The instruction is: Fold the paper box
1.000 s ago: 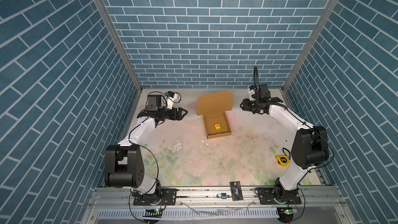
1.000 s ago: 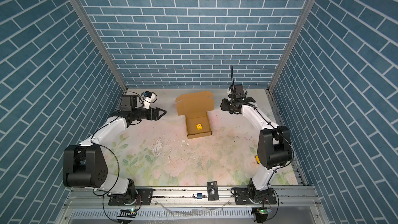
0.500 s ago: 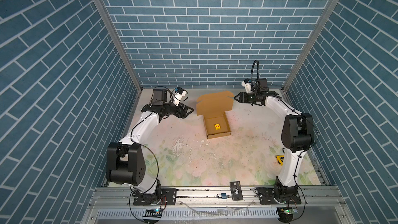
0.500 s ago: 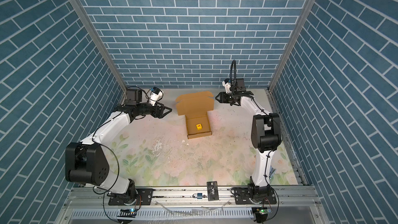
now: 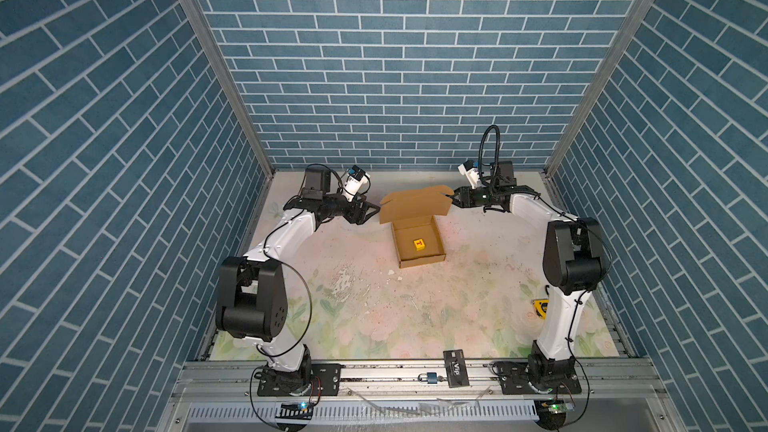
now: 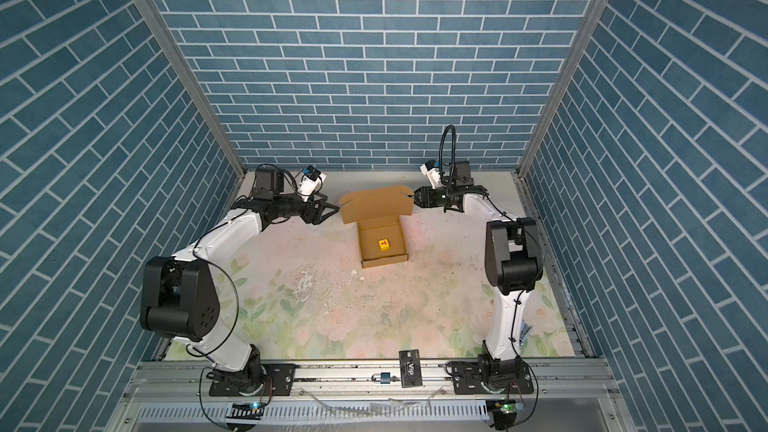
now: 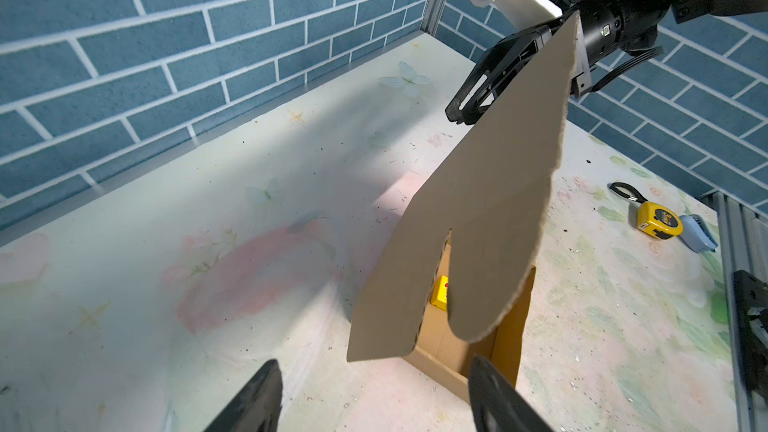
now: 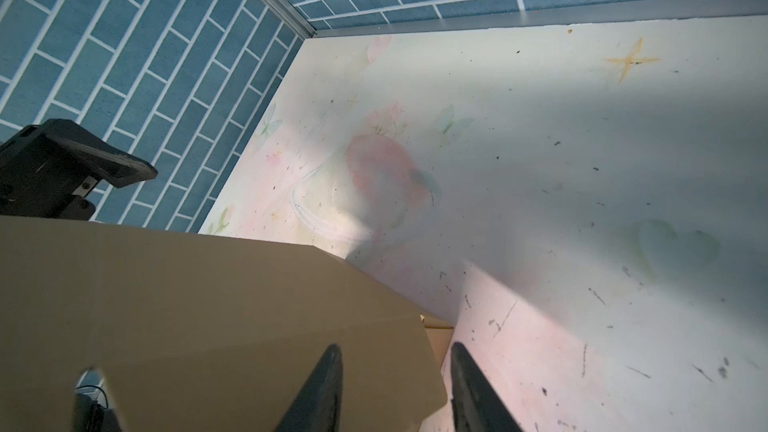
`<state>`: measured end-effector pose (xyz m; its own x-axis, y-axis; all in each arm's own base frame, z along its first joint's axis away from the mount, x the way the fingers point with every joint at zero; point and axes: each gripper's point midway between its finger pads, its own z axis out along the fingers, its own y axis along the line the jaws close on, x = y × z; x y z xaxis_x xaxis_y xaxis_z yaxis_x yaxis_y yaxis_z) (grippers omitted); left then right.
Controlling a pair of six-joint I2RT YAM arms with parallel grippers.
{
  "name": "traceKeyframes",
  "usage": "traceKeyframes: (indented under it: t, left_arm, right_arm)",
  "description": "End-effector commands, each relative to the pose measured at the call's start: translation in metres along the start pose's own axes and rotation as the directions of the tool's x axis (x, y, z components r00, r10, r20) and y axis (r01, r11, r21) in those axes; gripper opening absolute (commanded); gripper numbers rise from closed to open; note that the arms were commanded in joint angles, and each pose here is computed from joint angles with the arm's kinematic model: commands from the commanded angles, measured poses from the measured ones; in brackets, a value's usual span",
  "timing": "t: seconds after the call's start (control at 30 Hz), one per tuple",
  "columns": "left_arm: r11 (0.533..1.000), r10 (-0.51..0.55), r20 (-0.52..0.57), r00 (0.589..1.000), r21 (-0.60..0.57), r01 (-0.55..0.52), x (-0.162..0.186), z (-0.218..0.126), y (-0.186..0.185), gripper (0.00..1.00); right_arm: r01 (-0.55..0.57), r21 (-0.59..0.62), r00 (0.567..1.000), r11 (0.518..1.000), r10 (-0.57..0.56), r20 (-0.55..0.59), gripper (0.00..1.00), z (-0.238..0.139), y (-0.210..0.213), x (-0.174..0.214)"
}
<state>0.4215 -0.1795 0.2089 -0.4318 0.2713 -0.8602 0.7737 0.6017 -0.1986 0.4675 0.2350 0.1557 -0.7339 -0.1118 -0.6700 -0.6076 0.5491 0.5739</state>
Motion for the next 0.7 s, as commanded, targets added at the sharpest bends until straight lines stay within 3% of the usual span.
traceKeyframes:
  t: [0.0,0.23,0.37,0.6,0.67]
  left_arm:
    - [1.000,0.015,0.017,1.000,0.010,-0.015,-0.005,0.005,-0.002,0.63]
    - [1.000,0.005,0.009,1.000,0.022,-0.005,-0.009,0.013,-0.005,0.56]
    - [0.998,0.062,-0.023,0.998,0.017,-0.061,-0.004,0.015,-0.012,0.55]
    - [1.000,-0.014,-0.043,0.999,-0.027,0.012,-0.009,0.024,0.003,0.44]
    - [1.000,-0.005,-0.036,0.999,-0.026,0.004,-0.010,0.025,0.002,0.36]
  right_arm:
    - [0.084,-0.041,0.996,0.996,-0.083,0.038,0.43,-0.011,0.024,-0.010]
    - [0.058,-0.026,0.998,0.998,-0.057,0.038,0.42,-0.008,0.022,-0.005]
    - [0.019,-0.013,0.999,1.000,-0.018,0.049,0.42,-0.007,0.018,-0.004]
    - [0.007,-0.017,0.999,1.000,-0.007,0.043,0.42,-0.011,0.024,0.005]
    - [0.015,-0.023,0.999,1.000,-0.014,0.051,0.42,-0.013,0.027,0.006]
